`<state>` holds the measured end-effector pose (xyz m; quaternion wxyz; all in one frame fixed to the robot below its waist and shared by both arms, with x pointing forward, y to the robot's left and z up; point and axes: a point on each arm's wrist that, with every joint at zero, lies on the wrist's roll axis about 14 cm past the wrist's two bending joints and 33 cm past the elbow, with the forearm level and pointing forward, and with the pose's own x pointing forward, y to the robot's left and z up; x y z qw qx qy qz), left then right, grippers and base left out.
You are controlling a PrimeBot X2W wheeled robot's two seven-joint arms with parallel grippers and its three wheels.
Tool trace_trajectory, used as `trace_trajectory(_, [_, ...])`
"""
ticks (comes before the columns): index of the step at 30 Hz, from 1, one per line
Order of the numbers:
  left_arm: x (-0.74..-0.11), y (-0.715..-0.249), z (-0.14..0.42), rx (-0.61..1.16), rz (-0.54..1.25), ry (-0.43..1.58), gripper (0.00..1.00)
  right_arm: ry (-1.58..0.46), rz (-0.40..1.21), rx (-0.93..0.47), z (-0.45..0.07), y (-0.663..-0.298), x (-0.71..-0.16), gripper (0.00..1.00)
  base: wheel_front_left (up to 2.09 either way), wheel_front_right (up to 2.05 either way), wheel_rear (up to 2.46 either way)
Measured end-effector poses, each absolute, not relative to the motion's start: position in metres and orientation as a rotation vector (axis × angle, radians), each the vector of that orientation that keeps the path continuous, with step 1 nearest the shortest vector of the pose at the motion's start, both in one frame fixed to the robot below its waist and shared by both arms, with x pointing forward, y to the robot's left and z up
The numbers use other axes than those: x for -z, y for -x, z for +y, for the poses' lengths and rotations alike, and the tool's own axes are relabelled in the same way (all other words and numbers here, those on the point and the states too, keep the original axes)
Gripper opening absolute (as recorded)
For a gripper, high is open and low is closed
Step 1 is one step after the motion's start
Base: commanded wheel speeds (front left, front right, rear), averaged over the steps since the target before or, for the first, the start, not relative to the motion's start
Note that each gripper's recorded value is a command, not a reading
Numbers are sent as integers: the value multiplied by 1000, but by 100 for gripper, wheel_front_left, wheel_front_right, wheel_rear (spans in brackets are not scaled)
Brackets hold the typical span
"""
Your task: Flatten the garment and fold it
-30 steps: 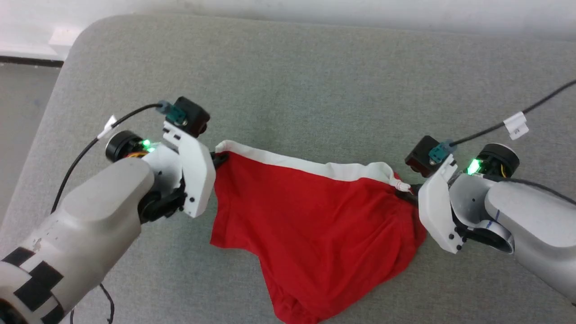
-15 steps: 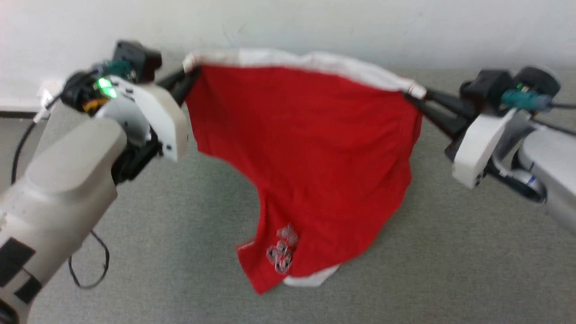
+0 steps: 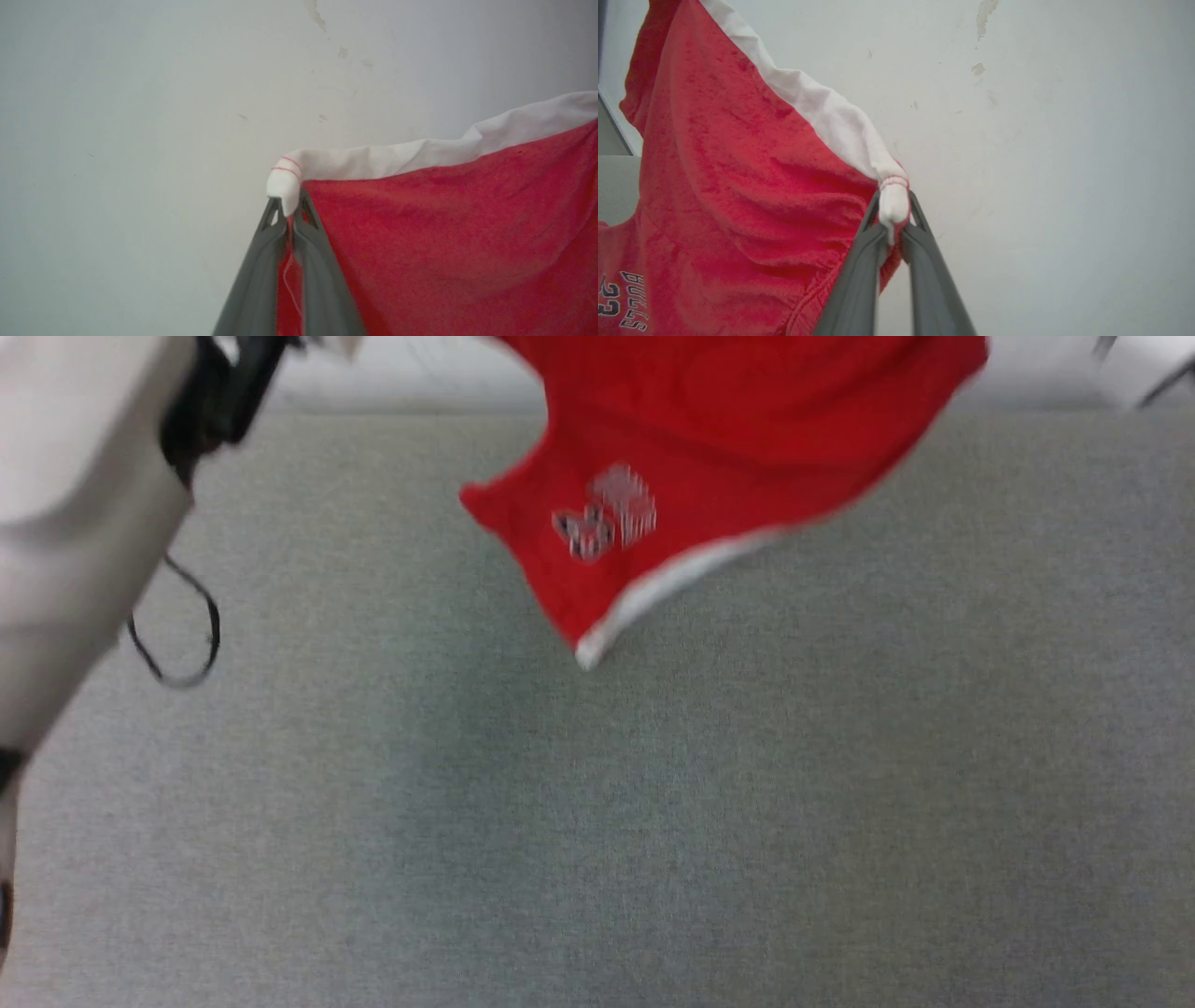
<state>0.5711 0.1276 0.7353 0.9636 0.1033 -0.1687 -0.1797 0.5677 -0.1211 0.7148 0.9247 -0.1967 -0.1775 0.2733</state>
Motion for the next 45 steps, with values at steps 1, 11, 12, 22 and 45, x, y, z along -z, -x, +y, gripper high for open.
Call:
trace_trajectory(1, [-743, -577, 125, 362, -365, -204, 0, 421, -386, -549, -123, -573, -722, 0, 0, 0, 0])
trace_trajectory(11, [-807, -631, 104, 346, -584, -168, 0, 548, -585, -376, -157, -630, -795, 0, 0, 0, 0])
trace_trajectory(12, [-804, -638, 104, 343, -584, -160, 0, 555, -587, -367, -159, -635, -795, 0, 0, 0, 0])
trace_trajectory(22, [-717, -691, 115, 311, -447, -86, 0, 573, -479, -409, -150, -677, -717, 0, 0, 0, 0])
trace_trajectory(45, [-473, -489, 156, 270, 77, 36, 0, 437, -118, -775, -100, -465, -520, 0, 0, 0, 0])
